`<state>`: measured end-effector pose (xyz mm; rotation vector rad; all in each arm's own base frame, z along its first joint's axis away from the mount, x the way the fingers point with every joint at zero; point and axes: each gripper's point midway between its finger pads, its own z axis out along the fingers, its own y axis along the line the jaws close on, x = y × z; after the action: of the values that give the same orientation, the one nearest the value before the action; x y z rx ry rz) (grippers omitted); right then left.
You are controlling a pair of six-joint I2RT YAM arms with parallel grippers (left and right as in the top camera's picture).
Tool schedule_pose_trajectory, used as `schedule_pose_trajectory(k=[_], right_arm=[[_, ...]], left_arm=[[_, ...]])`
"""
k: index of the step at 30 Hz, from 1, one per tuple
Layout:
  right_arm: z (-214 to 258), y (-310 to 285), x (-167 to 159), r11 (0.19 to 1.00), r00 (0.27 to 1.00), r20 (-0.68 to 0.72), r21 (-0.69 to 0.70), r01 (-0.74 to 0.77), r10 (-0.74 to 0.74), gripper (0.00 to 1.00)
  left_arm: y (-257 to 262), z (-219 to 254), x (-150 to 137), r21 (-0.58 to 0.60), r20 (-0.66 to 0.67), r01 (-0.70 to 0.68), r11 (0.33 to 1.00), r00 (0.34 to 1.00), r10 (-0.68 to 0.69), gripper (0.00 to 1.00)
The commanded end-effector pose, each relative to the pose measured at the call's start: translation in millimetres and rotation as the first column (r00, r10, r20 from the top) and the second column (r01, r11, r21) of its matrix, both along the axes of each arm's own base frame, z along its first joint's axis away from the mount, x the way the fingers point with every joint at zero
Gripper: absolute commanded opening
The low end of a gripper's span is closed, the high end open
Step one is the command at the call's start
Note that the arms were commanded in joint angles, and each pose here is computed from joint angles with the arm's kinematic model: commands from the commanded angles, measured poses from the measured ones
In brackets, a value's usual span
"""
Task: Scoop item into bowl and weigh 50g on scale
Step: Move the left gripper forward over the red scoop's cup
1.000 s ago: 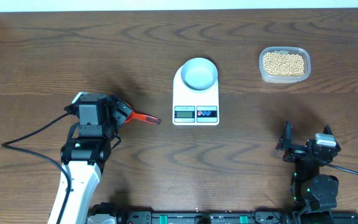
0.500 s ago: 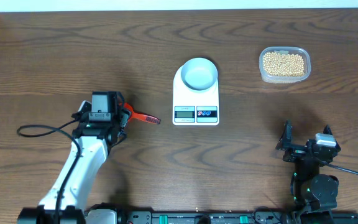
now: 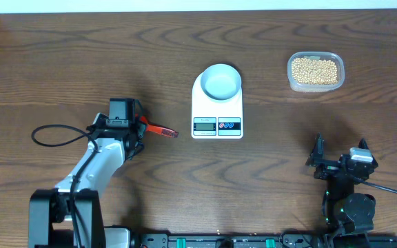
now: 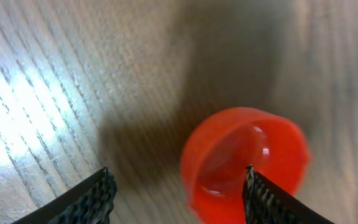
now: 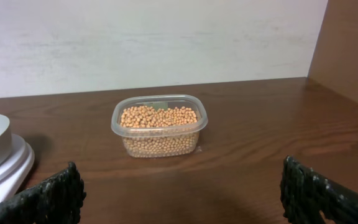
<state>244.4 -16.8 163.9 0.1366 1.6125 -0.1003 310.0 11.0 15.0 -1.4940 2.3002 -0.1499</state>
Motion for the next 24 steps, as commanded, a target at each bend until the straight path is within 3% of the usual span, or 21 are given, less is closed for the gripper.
schedule_pose_trajectory(k=[1,5,8,14,16,19,24], right_arm=[[-0.3,-1.0,-0.5,1.000,1.000,-0.001,-0.015,0.007,-0.007,0.99],[-0.3,-1.0,-0.5,1.000,1.000,-0.001,-0.015,0.007,-0.007,0.99],[-0.3,-1.0,-0.5,1.000,1.000,-0.001,-0.015,0.007,-0.007,0.99],[-0.3,-1.0,-0.5,1.000,1.000,-0.001,-0.015,0.007,-0.007,0.99],[-0.3,-1.0,-0.5,1.000,1.000,-0.001,-0.015,0.007,-0.007,0.99],[-0.3,-1.0,-0.5,1.000,1.000,-0.001,-0.015,0.007,-0.007,0.99],[-0.3,-1.0,-0.5,1.000,1.000,-0.001,-0.015,0.007,-0.007,0.99]], left_arm=[[2.5,-1.7,2.9,-0.004,-0.001,-0.061,0.998,0.998,0.061,0.62],[2.5,-1.6,3.3,-0.005,0.001,-0.063,0.998,0.998,0.063,0.59],[2.6,-1.3,3.9,-0.005,0.004,-0.063,0.998,0.998,0.063,0.49],[2.5,-0.4,6.3,-0.006,0.014,-0.063,0.998,0.998,0.063,0.49],[2.6,0.1,7.3,-0.006,0.019,-0.063,0.998,0.998,0.063,0.68],[3.8,0.9,8.8,0.001,0.026,-0.066,0.998,0.997,0.066,0.71],[6.3,1.3,8.8,0.014,0.028,-0.072,0.997,0.997,0.071,0.52]])
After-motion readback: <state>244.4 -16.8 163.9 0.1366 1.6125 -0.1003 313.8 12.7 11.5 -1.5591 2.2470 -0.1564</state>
